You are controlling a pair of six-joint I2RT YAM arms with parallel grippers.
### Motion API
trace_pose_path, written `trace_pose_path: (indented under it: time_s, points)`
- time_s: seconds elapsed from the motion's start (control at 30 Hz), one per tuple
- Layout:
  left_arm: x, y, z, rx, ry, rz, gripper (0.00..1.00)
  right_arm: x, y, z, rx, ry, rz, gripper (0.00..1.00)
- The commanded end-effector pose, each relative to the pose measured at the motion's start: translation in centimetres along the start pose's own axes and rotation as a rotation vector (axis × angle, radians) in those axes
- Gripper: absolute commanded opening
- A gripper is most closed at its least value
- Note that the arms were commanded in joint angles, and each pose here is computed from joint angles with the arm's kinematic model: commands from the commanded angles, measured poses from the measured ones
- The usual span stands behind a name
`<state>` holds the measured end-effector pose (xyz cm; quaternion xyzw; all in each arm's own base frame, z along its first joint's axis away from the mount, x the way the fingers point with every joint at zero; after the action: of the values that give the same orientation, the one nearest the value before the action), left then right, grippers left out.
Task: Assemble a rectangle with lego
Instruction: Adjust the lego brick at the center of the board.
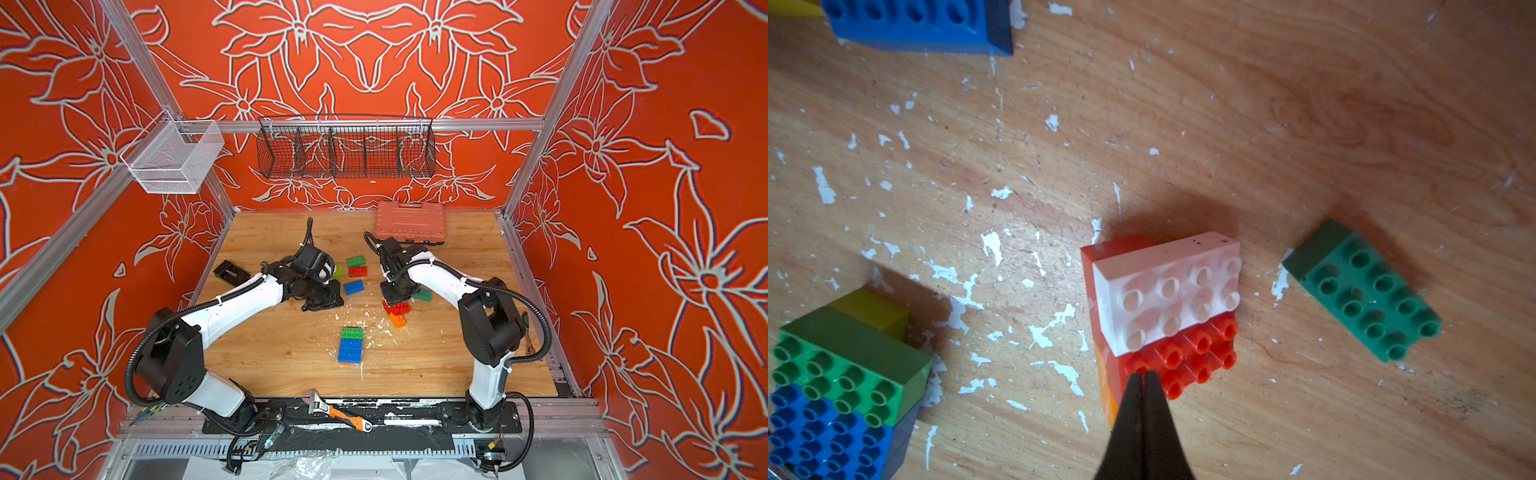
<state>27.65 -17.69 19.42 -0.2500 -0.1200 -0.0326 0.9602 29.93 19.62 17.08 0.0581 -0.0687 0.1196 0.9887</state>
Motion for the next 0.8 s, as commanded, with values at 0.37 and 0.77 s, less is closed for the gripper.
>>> trace_pose_path:
  time_s: [0.37, 0.77]
  points:
    - [-0.2, -0.3, -0.3, 0.010, 0.018, 0.002, 0.10, -0.5, 0.2, -2.0, 0.035, 0.071, 0.006, 0.00]
    - [-0.2, -0.2, -0.3, 0.014, 0.018, 0.001, 0.10, -0.8, 0.8, -2.5, 0.060, 0.091, 0.012, 0.00]
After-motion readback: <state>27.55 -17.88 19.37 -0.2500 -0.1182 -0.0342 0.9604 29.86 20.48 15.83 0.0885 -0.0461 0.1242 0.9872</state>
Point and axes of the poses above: each gripper's point midway between its finger pads, its own z axis back along the fingers, its own y axis along the line the jaws close on, x = y × z, the point moved 9 cm from there along z, back along the fingers, and after that the axes turned 8 degrees about -z, right-handed, at the moved point
